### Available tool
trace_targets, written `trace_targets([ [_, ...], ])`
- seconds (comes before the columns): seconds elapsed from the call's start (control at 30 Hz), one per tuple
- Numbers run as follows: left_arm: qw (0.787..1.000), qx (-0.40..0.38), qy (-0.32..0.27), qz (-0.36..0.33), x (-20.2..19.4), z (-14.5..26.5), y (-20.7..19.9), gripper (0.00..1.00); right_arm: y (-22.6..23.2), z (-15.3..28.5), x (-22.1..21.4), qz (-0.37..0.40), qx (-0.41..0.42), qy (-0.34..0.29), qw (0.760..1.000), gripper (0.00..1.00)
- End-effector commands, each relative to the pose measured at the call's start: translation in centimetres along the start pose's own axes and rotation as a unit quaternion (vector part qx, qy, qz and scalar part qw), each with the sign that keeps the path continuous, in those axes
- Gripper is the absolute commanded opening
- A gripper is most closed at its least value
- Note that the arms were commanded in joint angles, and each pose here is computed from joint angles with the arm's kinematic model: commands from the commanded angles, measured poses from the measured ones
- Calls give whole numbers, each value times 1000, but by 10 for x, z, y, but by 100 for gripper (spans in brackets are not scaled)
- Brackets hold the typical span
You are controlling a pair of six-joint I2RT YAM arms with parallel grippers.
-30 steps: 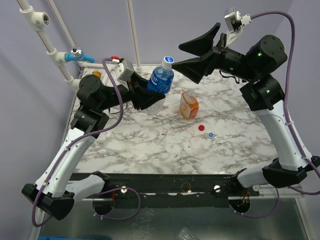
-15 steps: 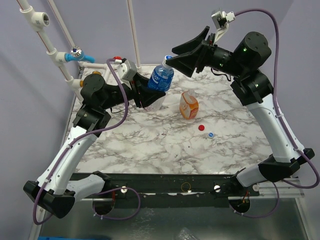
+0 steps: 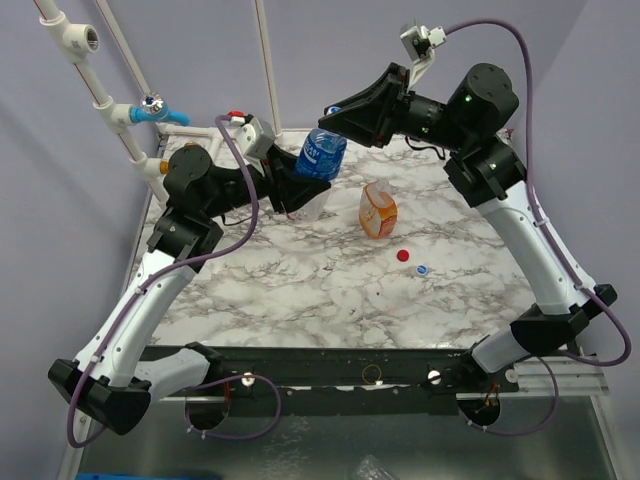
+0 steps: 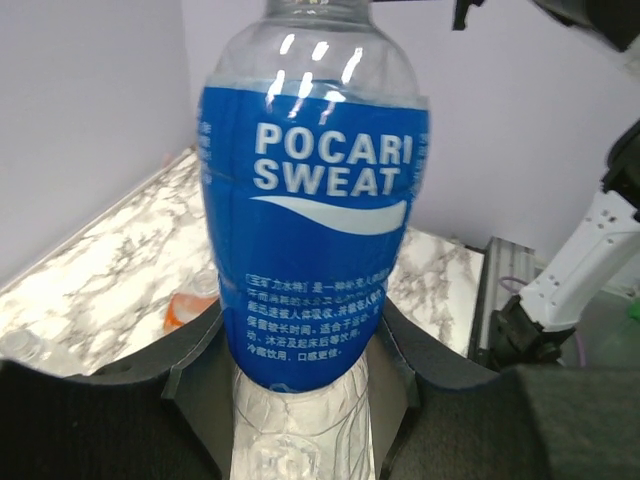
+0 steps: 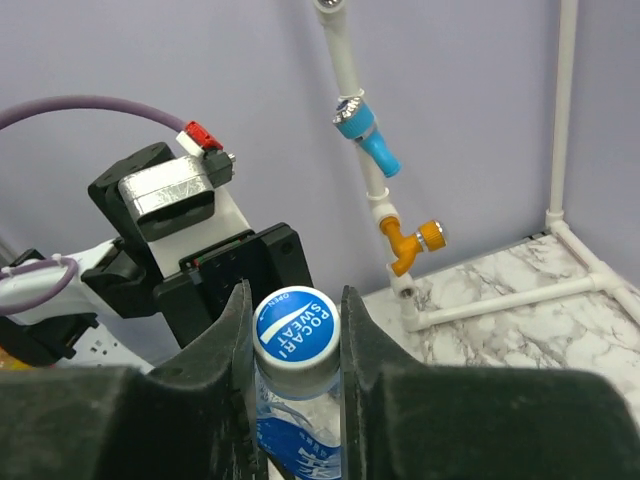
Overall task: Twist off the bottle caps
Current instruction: Unscrew the bottle cap from the plastic bottle.
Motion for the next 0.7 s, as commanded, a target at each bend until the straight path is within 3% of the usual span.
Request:
trace_targets([
  [0.0, 1000, 0, -8, -8, 7, 1, -1, 0, 8, 1, 8, 5, 5, -14, 1000, 4],
  [0.03, 1000, -2, -8, -5, 7, 1, -2, 3, 10, 2, 8, 8, 8, -16, 1000, 1],
  [0.07, 1000, -5, -8, 0, 7, 2, -4, 15, 12, 4, 9, 11, 11, -20, 1000, 1],
  [0.1, 1000, -10, -7, 9, 7, 2, -6, 33, 14, 5, 8, 14, 14, -21, 1000, 1],
  [0.13, 1000, -15, -6, 22, 7, 2, -8, 69, 15, 6, 8, 15, 15, -22, 1000, 1],
  [0.17, 999, -25, -5, 33, 7, 2, -12, 96, 15, 7, 7, 16, 15, -21, 1000, 1],
  [0.5, 997, -41, -30, 56, 27, -10, -9, 96, 17, 3, -9, 17, 28, -10, 999, 1],
  [0.6, 996, -60, -25, 58, 24, -11, -13, 81, 17, 0, -12, 18, 28, -9, 999, 1],
  [0.67, 996, -70, -20, 51, 19, -10, -16, 59, 16, -1, -12, 20, 21, -12, 1000, 1],
])
Point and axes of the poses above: each gripper's point midway between its finger pads, its own z axis back along the fingers, its own y axis along the line the jaws close on, x = y × z, the point moved 3 cm from there along z, back along the fingers, and after that the axes turned 6 degrees about -z, right-handed, at the moved point
